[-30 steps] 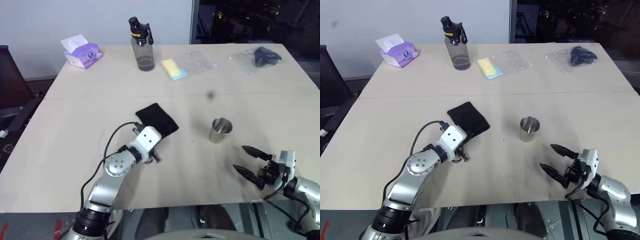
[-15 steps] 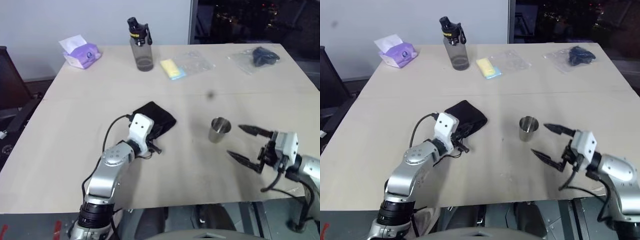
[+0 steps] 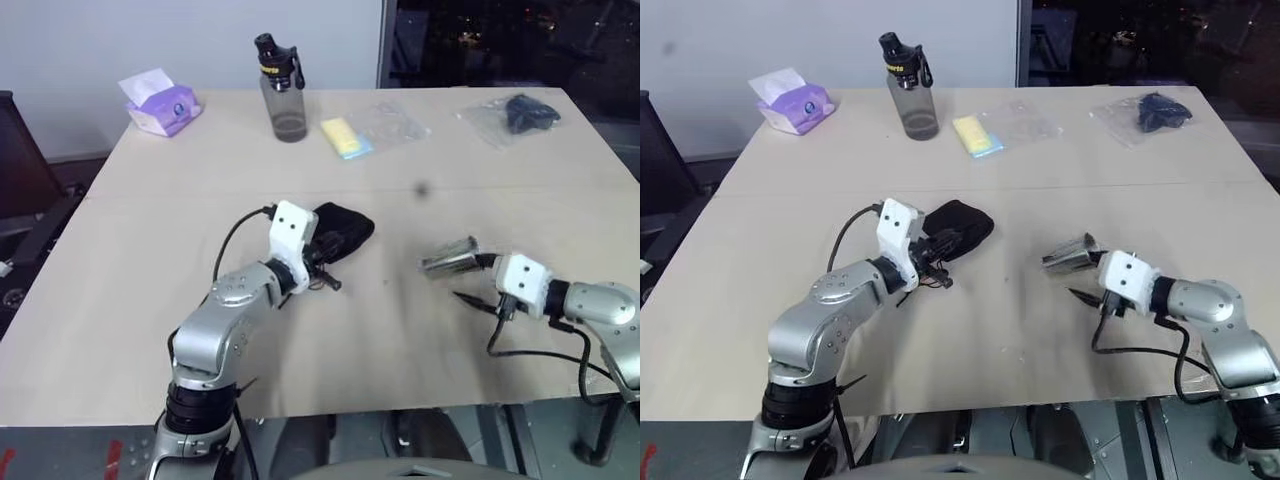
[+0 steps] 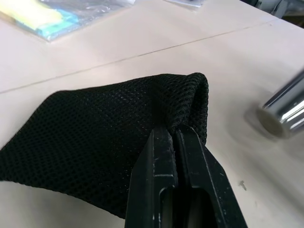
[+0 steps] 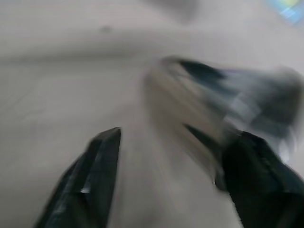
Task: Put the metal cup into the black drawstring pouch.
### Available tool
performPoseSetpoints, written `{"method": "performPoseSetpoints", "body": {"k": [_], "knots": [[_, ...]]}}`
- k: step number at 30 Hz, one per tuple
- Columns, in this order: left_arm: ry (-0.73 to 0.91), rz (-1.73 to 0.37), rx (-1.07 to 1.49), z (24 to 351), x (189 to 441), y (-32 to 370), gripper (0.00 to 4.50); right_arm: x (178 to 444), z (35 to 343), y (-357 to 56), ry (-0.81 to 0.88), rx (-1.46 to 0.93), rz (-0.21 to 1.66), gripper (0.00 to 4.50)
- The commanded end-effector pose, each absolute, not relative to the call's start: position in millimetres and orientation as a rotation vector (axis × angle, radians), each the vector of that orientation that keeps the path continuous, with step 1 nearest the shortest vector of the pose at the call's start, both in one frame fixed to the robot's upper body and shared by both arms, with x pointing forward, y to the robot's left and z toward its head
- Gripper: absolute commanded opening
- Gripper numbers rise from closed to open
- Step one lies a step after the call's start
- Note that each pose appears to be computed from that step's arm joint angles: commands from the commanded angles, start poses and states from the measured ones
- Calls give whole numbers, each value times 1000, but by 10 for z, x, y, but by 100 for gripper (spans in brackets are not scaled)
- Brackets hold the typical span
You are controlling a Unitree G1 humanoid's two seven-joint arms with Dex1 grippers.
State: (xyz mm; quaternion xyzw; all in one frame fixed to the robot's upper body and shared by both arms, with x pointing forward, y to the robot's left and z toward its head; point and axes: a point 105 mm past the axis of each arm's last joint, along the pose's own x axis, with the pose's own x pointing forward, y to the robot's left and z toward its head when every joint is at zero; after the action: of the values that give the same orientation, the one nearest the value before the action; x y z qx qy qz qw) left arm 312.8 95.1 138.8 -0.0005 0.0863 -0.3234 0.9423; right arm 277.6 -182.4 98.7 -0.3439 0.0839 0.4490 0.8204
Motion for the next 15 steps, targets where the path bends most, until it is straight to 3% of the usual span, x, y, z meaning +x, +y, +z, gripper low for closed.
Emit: {"method": "performPoseSetpoints", "body": {"k": [1, 4, 9, 15], "knots": [[115, -674, -21, 1575, 3132, 904, 0, 2797, 1110, -1876, 140, -757, 928, 132], [120, -679, -44, 1581, 3134, 884, 0, 2814, 1177, -1850, 105, -697, 908, 10], [133, -696, -64, 1577, 3128, 856, 0, 2864, 1379, -1725, 14, -467, 861, 10], [138, -704, -85, 1619, 3161, 837, 0, 2729, 1737, -1243, -149, -229, 983, 10]]}}
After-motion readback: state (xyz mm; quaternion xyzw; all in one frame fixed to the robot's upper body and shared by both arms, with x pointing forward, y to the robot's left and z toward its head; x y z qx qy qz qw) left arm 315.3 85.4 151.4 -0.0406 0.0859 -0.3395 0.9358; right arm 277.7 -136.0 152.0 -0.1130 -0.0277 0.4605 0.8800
